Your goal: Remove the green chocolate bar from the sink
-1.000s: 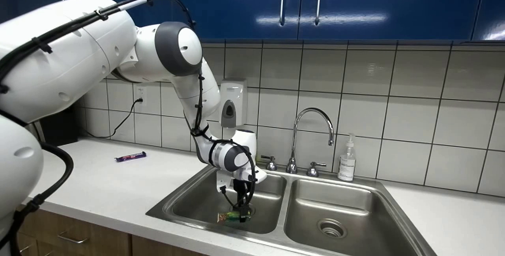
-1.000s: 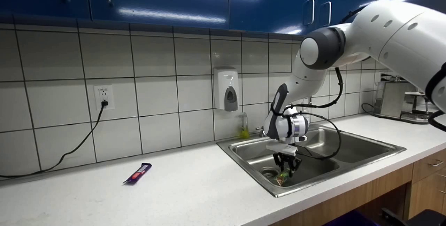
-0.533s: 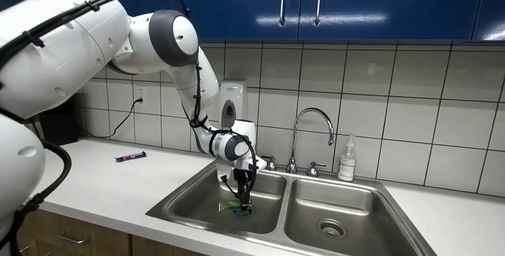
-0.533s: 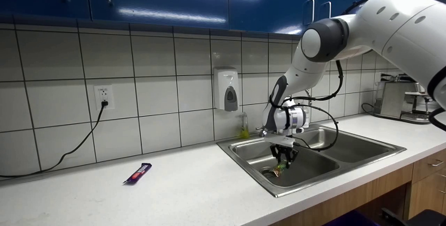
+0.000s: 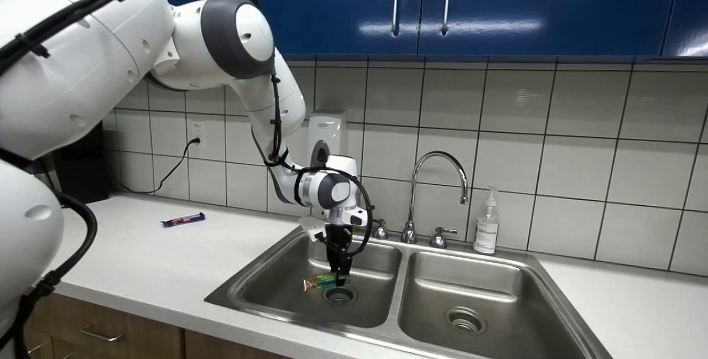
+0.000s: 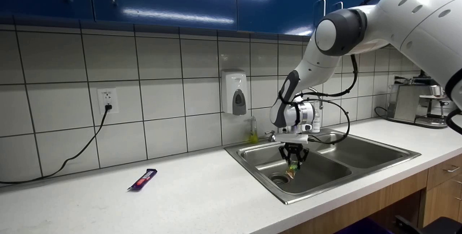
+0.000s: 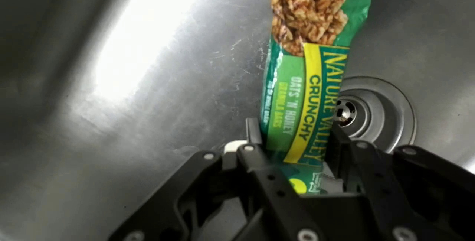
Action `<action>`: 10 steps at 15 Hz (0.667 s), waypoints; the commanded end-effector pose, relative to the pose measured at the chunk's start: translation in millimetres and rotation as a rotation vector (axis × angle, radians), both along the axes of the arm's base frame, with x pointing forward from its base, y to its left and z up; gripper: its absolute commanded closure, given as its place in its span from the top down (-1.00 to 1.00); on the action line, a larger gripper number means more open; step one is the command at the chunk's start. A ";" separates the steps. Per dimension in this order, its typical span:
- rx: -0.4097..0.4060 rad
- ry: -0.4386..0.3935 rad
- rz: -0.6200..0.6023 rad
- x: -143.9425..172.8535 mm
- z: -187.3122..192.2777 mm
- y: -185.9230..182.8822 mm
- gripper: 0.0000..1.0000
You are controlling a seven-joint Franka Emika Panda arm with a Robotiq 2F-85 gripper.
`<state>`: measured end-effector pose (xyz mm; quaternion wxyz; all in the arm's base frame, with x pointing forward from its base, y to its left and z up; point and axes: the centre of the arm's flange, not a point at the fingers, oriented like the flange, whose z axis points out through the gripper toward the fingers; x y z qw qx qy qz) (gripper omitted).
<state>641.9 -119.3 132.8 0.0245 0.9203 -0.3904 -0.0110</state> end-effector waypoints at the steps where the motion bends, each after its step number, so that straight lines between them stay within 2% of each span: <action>1: 0.006 0.025 0.142 -11.0 26.2 8.9 -0.65; 10: 0.048 0.011 0.522 -33.9 69.9 59.2 -0.65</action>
